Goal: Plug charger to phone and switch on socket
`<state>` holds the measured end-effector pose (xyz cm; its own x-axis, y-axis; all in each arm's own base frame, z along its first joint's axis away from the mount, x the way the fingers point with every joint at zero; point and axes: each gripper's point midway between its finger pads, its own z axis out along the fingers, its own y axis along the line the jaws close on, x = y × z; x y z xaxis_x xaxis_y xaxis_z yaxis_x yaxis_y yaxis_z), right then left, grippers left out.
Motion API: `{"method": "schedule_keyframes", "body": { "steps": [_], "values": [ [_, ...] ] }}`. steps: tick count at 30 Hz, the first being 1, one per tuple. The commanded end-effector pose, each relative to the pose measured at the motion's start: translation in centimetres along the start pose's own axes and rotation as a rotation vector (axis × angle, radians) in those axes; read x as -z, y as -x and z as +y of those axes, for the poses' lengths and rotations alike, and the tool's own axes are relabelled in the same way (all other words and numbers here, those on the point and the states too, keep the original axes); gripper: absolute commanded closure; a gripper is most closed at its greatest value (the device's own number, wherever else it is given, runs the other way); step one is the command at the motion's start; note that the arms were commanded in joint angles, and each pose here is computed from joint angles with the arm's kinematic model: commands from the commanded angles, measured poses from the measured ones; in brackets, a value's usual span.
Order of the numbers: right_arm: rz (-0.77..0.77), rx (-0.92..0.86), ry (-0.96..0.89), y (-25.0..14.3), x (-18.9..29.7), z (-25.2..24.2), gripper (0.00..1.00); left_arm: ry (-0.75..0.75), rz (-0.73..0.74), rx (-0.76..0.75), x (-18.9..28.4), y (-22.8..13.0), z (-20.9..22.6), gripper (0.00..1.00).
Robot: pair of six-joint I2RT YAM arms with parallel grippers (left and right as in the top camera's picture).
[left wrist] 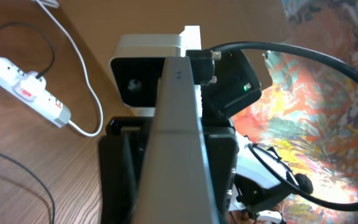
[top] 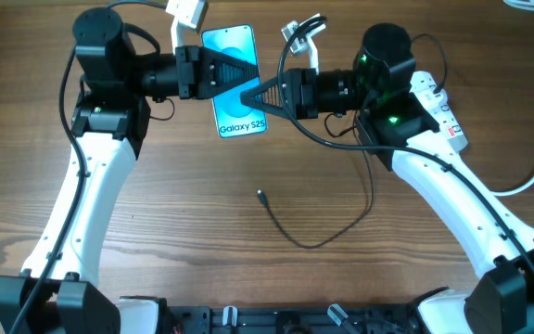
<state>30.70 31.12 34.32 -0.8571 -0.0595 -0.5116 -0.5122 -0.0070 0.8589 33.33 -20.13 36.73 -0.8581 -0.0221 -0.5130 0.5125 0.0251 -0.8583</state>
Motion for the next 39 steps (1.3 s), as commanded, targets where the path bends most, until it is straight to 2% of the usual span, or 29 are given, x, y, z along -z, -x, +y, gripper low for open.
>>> {"method": "schedule_keyframes", "body": {
  "steps": [1,3,4,6,7,9,12,14,18,20,23,27,39],
  "values": [
    [0.027,0.077,-0.040,-0.9,0.5,-2.0,0.41,-0.001,0.017,-0.080,0.1,-0.6,-0.2,0.96],
    [0.038,0.079,-0.100,-1.7,1.3,-3.9,0.40,0.051,0.005,-0.021,0.1,-1.3,2.4,0.96],
    [0.040,0.071,-0.136,-2.1,1.7,-4.9,0.39,0.124,-0.020,0.025,0.3,-1.6,4.3,0.96],
    [0.038,0.038,-0.253,-2.9,2.6,-7.5,0.38,0.421,-0.085,0.143,1.8,-2.6,10.2,0.96],
    [0.039,0.015,-0.336,-3.5,3.3,-9.1,0.36,0.621,-0.103,0.209,3.4,-3.8,13.4,0.96],
    [0.050,-0.046,-0.640,-5.3,6.0,-14.1,0.33,1.004,-0.087,0.315,7.2,-7.0,17.8,0.96],
    [0.072,-0.119,-0.945,-7.5,10.0,-18.2,0.32,1.265,-0.063,0.368,9.9,-9.4,19.4,0.96],
    [0.102,-0.162,-1.057,-9.2,11.8,-19.5,0.32,1.395,-0.042,0.407,10.8,-10.7,20.6,0.96],
    [0.138,-0.199,-1.098,-11.2,12.6,-20.6,0.32,1.462,0.119,0.437,8.7,-13.8,24.5,0.96],
    [0.158,-0.194,-1.100,-11.8,12.7,-20.8,0.32,1.539,0.175,0.480,8.6,-15.6,26.9,0.96],
    [0.166,-0.199,-1.101,-12.2,12.7,-20.9,0.32,1.560,0.234,0.514,8.4,-17.2,28.8,0.96],
    [0.167,-0.200,-1.102,-12.3,12.8,-21.0,0.32,1.575,0.272,0.548,8.5,-18.4,30.4,0.96],
    [0.166,-0.199,-1.102,-12.2,12.7,-21.0,0.32,1.580,0.239,0.584,8.3,-18.5,30.4,0.96]
  ]
}}
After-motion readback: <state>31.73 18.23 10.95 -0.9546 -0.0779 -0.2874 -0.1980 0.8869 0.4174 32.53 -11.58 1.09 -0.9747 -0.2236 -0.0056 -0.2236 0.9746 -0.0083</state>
